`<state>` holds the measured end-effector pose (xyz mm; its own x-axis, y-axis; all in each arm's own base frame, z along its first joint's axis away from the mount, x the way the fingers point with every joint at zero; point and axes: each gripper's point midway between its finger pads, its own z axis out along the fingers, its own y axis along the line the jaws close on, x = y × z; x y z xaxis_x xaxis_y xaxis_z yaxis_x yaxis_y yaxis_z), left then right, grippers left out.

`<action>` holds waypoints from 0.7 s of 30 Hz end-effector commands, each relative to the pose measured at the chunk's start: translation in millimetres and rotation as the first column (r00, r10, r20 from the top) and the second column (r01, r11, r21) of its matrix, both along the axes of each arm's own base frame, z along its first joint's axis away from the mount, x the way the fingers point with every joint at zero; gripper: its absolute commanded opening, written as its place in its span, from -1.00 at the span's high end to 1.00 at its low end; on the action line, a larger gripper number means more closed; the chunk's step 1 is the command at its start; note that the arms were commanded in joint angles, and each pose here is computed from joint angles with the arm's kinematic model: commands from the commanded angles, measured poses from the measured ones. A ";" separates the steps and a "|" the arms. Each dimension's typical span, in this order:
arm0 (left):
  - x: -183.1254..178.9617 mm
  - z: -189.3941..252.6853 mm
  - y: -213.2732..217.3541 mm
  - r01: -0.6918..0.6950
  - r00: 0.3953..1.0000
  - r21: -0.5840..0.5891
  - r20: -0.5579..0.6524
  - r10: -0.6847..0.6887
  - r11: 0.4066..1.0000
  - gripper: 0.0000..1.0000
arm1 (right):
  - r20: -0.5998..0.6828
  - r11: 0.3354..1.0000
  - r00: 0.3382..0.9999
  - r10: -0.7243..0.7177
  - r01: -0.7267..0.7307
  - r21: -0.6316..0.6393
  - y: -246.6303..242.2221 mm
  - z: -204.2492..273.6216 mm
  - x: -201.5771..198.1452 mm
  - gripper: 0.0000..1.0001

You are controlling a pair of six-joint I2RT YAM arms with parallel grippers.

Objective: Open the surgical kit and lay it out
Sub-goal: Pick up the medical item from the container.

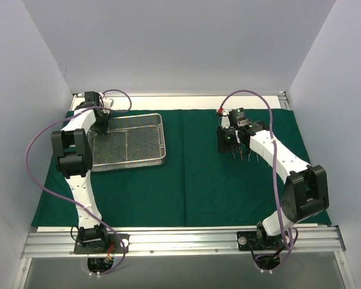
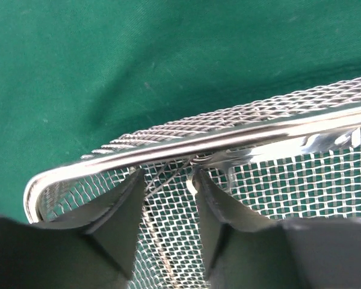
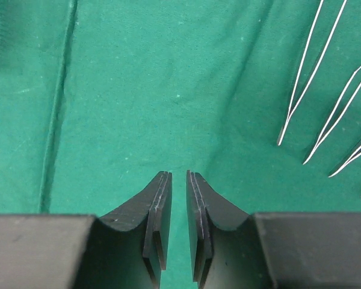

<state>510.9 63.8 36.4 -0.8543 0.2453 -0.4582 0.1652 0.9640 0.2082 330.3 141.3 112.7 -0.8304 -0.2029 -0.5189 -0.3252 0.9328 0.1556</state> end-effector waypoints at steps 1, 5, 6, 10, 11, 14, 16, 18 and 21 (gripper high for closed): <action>10.1 2.0 -2.6 0.014 1.000 -0.068 0.015 -0.013 0.998 0.10 | 0.019 1.000 1.000 -0.002 0.002 0.005 0.2 14.6 -5.8 0.64; 5.1 -13.2 -6.7 -0.006 1.000 -0.106 -0.026 0.003 0.994 0.23 | 0.027 1.000 1.000 0.001 -0.001 0.007 2.4 19.4 -1.1 0.65; 4.4 -15.7 -7.8 -0.004 0.999 -0.108 -0.034 0.001 0.994 0.27 | 0.024 1.000 1.000 0.004 -0.004 0.002 2.7 19.0 -0.6 0.66; 3.2 -20.1 -8.6 -0.011 0.999 -0.118 -0.043 0.006 0.993 0.52 | 0.029 1.000 1.000 0.003 -0.003 0.001 4.2 22.1 1.4 0.67; 3.6 -17.2 -10.3 -0.011 0.999 -0.123 -0.038 0.006 0.992 0.64 | 0.025 1.000 1.000 0.005 -0.005 -0.001 4.5 21.3 0.6 0.66; 3.4 -6.7 -7.9 -0.053 0.999 -0.120 -0.021 0.050 0.991 0.77 | 0.029 1.000 1.000 0.009 -0.009 0.000 7.7 23.3 0.8 0.67; 1.6 -1.2 -7.7 -0.071 0.997 -0.123 -0.015 0.070 0.990 0.81 | 0.042 1.000 0.999 0.013 -0.013 0.000 10.2 27.2 3.3 0.67; -0.8 9.1 -7.9 -0.090 0.996 -0.124 -0.004 0.090 0.988 0.91 | 0.045 1.000 0.999 0.015 -0.015 -0.004 10.8 28.5 4.4 0.67; -8.2 25.0 -6.2 -0.159 0.987 -0.134 -0.008 0.159 0.978 0.95 | 0.055 1.000 0.998 0.019 -0.018 -0.007 12.0 32.6 5.9 0.67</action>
